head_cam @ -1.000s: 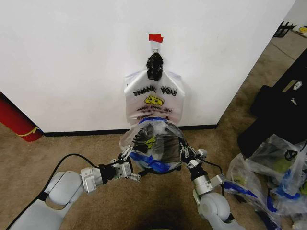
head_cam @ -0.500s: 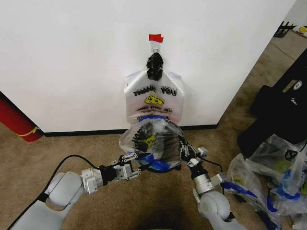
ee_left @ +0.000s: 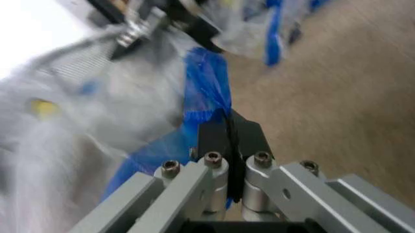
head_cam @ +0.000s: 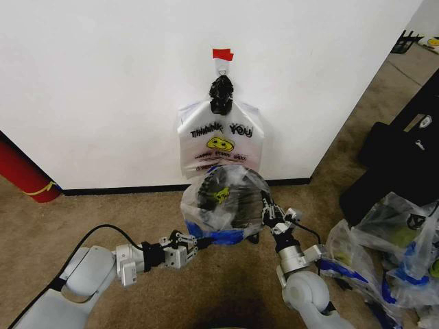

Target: Pick up the garbage bag from the wall and place it over the trash bin.

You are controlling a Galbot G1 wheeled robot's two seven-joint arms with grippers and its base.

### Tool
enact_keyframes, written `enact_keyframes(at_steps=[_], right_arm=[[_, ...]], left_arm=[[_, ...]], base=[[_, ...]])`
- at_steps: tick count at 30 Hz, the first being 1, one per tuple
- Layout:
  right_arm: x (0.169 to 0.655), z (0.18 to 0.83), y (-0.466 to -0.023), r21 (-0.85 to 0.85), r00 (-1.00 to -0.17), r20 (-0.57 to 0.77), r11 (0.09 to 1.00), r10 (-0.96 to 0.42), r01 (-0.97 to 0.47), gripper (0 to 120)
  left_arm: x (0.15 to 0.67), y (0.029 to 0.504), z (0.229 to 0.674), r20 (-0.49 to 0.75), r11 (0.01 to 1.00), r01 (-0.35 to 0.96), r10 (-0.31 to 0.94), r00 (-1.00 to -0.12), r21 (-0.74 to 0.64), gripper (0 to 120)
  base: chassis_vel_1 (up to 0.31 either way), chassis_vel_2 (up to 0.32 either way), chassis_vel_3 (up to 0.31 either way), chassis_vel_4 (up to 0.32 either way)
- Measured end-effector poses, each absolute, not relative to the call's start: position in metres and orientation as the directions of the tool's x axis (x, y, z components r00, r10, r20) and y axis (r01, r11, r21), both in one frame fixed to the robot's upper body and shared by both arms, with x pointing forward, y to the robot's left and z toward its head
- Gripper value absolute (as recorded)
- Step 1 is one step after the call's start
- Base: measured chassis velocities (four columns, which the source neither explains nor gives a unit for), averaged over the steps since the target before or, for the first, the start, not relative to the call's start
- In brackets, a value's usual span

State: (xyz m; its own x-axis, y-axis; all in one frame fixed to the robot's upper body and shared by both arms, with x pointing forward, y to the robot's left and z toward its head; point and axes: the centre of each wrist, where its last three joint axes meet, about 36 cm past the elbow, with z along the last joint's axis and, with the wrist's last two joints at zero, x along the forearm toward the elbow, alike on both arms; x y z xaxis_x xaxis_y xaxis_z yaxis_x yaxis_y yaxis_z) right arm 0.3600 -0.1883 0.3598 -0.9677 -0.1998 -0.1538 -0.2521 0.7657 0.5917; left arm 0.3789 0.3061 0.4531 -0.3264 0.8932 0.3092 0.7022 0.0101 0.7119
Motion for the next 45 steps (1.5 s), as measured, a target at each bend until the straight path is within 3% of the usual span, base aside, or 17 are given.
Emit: enact_keyframes(at_steps=[9,18,25,30,33,34,41,45], right_arm=[[0.347,0.385,-0.176,0.725,-0.974,-0.112,0.655,-0.196,-0.216,1],[0.333,0.395,-0.168,0.79,-0.967,-0.075,0.577,-0.243,-0.206,1],[0.336,0.398,-0.162,0.796,-0.966,-0.079,0.568,-0.248,-0.211,1],[0.347,0.388,-0.158,0.79,-0.97,-0.072,0.58,-0.233,-0.198,1],[0.352,0.386,-0.157,0.792,-0.972,-0.069,0.579,-0.227,-0.191,1],[0.354,0.384,-0.156,0.793,-0.972,-0.068,0.579,-0.223,-0.188,1],[0.38,0.363,-0.157,0.798,-0.984,-0.033,0.588,-0.177,-0.133,1],[0.386,0.349,-0.161,0.784,-0.987,-0.019,0.61,-0.159,-0.114,1]], left_arm=[[0.38,0.305,0.421,0.361,-0.045,0.726,0.887,-0.287,0.686,0],[0.402,0.324,0.382,0.328,0.112,0.652,0.793,-0.513,0.75,0],[0.397,0.328,0.371,0.316,0.135,0.666,0.8,-0.511,0.734,1],[0.394,0.331,0.376,0.317,0.096,0.698,0.841,-0.438,0.71,21],[0.395,0.332,0.379,0.325,0.076,0.706,0.849,-0.417,0.705,26],[0.396,0.333,0.381,0.332,0.062,0.711,0.854,-0.401,0.7,34],[0.4,0.354,0.423,0.409,-0.081,0.79,0.884,-0.224,0.608,59],[0.397,0.363,0.437,0.317,-0.013,0.854,0.931,-0.18,0.521,76]], base=[[0.0,0.0,0.0,0.0],[0.0,0.0,0.0,0.0],[0.0,0.0,0.0,0.0],[0.0,0.0,0.0,0.0],[0.0,0.0,0.0,0.0],[0.0,0.0,0.0,0.0],[0.0,0.0,0.0,0.0],[0.0,0.0,0.0,0.0]])
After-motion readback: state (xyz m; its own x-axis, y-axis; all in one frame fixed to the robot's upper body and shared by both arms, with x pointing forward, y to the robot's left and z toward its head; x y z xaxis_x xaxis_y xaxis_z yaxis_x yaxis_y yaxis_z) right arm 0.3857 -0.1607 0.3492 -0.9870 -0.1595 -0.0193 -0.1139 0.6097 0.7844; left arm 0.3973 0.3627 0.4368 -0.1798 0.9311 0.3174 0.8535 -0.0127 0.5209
